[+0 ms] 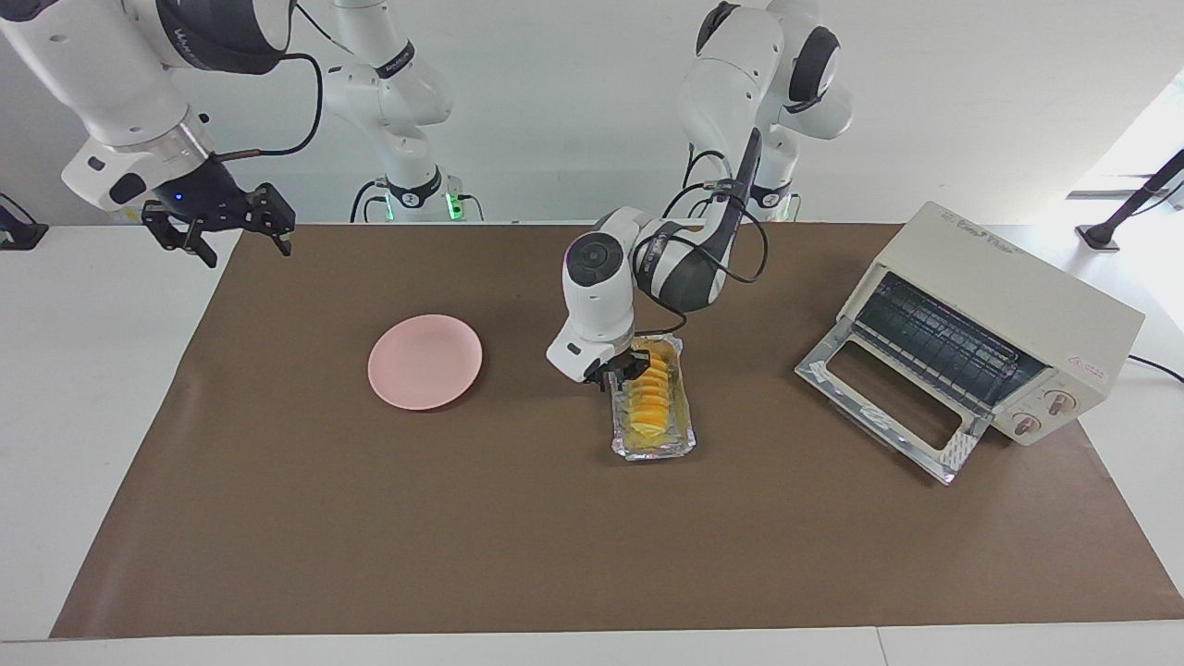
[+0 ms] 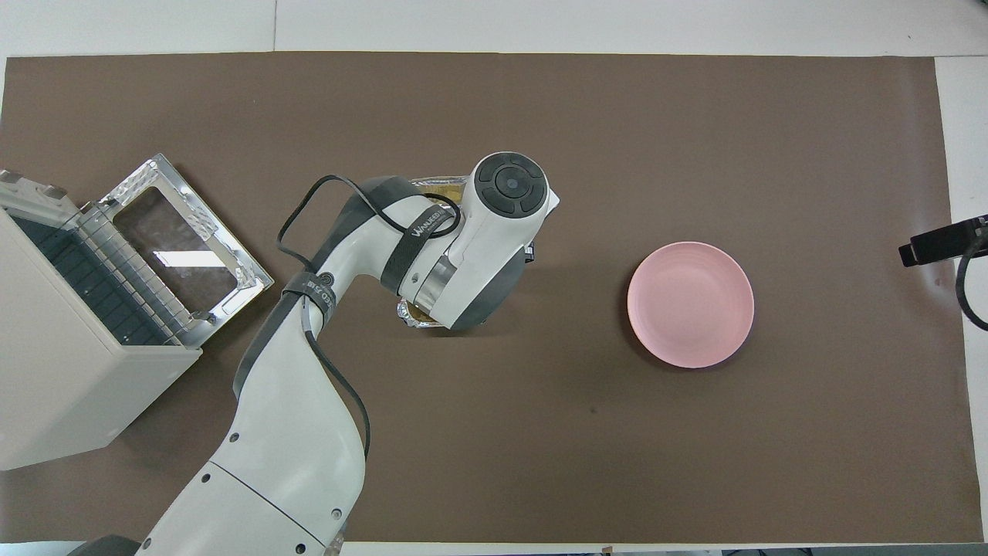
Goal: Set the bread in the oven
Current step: 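Lift the foil tray with the left gripper toward the oven, then lower the foil tray into the oven opening with the left gripper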
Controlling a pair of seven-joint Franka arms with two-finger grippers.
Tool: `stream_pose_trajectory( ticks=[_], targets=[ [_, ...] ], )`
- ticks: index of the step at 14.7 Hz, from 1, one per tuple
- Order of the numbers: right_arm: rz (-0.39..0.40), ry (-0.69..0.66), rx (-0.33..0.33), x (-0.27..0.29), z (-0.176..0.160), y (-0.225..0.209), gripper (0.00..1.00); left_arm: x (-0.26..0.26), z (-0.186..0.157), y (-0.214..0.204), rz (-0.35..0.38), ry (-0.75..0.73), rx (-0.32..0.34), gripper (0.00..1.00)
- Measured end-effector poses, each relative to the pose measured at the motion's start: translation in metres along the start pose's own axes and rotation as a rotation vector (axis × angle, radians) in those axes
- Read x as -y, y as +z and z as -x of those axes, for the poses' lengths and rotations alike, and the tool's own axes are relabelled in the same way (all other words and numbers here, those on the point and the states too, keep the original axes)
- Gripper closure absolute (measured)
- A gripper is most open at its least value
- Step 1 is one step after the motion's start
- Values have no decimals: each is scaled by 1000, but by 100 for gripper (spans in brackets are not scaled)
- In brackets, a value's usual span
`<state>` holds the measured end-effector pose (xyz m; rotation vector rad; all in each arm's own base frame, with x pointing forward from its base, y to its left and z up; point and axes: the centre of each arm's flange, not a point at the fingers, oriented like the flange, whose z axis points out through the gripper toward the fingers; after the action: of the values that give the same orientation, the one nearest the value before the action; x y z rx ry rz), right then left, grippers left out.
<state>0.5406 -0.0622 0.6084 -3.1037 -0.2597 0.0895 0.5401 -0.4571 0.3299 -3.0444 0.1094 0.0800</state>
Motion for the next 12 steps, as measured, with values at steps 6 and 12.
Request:
stream_pose_trajectory(
  ticks=[6, 12],
  targets=[
    [-1, -4, 5, 2, 1, 0, 0, 8, -4, 1, -14, -81, 8, 99],
    [-3, -7, 14, 4, 1, 1, 0, 85, -45, -44, -119, -316, 27, 99]
  ],
)
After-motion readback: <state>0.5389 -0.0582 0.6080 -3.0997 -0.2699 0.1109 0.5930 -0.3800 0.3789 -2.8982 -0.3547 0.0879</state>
